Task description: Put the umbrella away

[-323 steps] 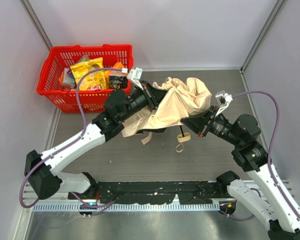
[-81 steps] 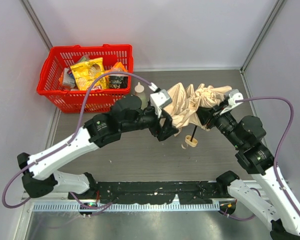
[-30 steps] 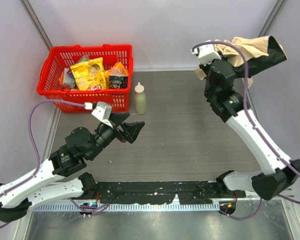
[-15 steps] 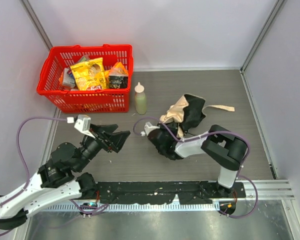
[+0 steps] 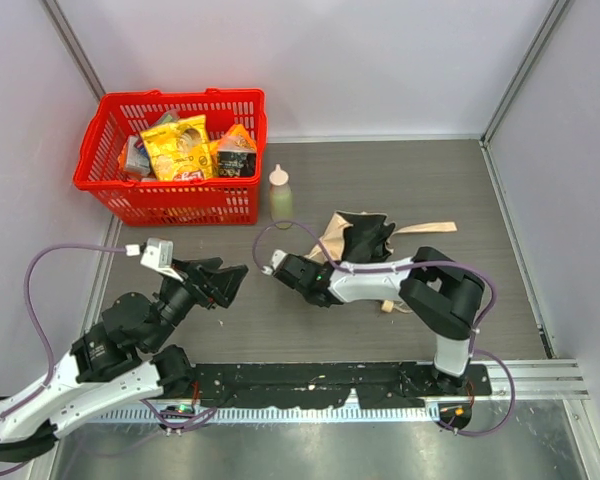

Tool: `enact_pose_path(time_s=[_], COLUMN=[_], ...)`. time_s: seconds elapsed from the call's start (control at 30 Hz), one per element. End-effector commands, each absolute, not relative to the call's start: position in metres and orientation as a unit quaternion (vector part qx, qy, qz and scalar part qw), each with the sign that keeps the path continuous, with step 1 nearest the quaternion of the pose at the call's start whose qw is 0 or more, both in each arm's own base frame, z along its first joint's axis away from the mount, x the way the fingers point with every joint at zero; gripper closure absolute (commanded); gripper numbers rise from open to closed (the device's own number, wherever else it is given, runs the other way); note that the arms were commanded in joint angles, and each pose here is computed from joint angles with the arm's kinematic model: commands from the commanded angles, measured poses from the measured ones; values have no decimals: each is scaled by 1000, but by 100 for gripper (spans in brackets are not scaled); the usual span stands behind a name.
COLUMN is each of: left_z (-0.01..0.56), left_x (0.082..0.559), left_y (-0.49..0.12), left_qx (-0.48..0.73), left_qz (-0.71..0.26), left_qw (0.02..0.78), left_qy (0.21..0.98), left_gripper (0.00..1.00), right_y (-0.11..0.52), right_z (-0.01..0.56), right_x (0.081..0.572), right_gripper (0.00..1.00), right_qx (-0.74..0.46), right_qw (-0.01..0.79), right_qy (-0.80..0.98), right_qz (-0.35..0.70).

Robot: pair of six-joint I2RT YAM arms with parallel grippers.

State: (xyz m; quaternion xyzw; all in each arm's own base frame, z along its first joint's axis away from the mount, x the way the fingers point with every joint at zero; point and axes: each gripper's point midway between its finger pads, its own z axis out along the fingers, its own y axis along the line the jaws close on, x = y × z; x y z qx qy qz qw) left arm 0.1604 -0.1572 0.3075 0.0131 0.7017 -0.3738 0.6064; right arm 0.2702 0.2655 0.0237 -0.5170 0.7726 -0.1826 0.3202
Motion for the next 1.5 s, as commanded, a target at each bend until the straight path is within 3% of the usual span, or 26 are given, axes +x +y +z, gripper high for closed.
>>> enact_pose_path(time_s=[0.0, 0.13, 0.33, 0.5, 0.67, 0.87, 1.1, 1.37, 1.47], left_z=[291, 270, 238, 191, 146, 112, 107, 52, 35], left_x=[167, 170, 171, 171, 180, 210, 239, 238, 241], left_y=[-142, -133, -143, -186, -208, -220, -230, -247, -227], left_qx=[-37, -79, -134, -190, -294, -385, -397, -438, -469], left_qz=[-349, -326, -338, -375, -394, -446, -468, -400, -333], left_qw=[597, 577, 532, 442, 374, 291, 302, 222, 251], left_qy=[721, 745, 765, 792, 787, 754, 729, 773, 778], left_gripper=[21, 25, 27, 18, 1, 0, 0, 0, 0], right_y=[288, 304, 311, 312, 316, 305, 306, 306, 308], right_z=[-31, -25, -36, -46, -45, -52, -47, -34, -25], right_x=[203, 182, 158, 152, 155, 150, 154, 166, 169], right_gripper=[99, 99, 99, 99, 99, 99, 99, 99, 99], right_qx=[-541, -512, -455, -409, -362, -351, -348, -358, -366], right_qw=[164, 79, 38, 44, 75, 80, 83, 110, 125], right_qy=[825, 845, 863, 871, 871, 872, 870, 868, 862], right_qz=[1, 134, 216, 267, 323, 332, 340, 325, 327])
